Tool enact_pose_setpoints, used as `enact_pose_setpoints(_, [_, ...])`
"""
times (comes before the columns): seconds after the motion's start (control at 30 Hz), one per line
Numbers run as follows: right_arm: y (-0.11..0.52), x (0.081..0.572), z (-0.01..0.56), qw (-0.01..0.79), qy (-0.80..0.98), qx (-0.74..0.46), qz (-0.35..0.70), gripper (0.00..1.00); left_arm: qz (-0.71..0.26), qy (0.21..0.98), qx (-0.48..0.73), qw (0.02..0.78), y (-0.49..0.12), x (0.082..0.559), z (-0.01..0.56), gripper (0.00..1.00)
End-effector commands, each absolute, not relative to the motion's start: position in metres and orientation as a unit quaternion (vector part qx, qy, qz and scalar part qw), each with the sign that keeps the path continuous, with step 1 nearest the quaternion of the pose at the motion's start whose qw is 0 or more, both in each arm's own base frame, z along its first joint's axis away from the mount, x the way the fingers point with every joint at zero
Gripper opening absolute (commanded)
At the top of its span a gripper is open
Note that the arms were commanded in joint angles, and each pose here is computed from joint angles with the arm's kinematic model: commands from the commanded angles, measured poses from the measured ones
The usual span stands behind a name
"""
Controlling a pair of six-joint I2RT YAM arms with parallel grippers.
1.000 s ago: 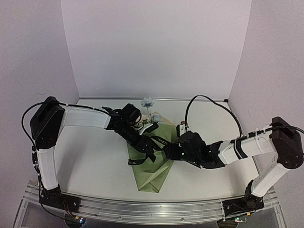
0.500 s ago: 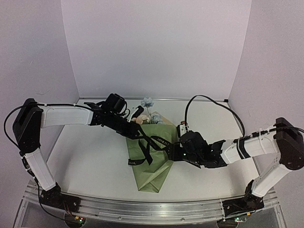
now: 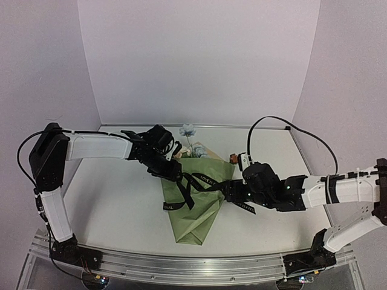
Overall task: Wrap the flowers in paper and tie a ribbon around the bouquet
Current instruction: Adjust the ribbon on the folded bouquet.
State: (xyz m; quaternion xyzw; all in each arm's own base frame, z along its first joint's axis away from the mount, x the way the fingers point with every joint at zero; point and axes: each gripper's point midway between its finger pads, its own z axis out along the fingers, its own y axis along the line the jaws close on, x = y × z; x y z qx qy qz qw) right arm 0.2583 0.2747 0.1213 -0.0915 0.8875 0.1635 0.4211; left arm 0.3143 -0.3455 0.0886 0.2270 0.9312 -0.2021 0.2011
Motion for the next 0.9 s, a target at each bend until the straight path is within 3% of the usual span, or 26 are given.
enact_pose_setpoints(0.0, [0.243, 0.252, 0.107, 0.403, 0.901, -0.118, 0.110, 0.77, -0.178, 0.932, 0.230, 0.217, -0.358, 0.327, 0.095, 0.57])
enact_pose_setpoints(0.33, [0.254, 0.244, 0.090, 0.351, 0.900, -0.228, 0.117, 0.80, -0.108, 0.947, 0.213, 0.216, -0.351, 0.339, 0.077, 0.41])
enact_pose_setpoints(0.53, [0.279, 0.255, 0.082, 0.330, 0.880, -0.319, 0.125, 0.81, -0.108, 0.944, 0.219, 0.223, -0.354, 0.343, 0.082, 0.19])
enact_pose_setpoints(0.7, [0.284, 0.270, 0.071, 0.310, 0.879, -0.333, 0.143, 0.77, -0.108, 0.941, 0.224, 0.230, -0.356, 0.346, 0.088, 0.06])
enact_pose_setpoints(0.87, [0.287, 0.272, 0.052, 0.289, 0.870, -0.378, 0.131, 0.72, -0.104, 0.937, 0.228, 0.245, -0.356, 0.352, 0.099, 0.02])
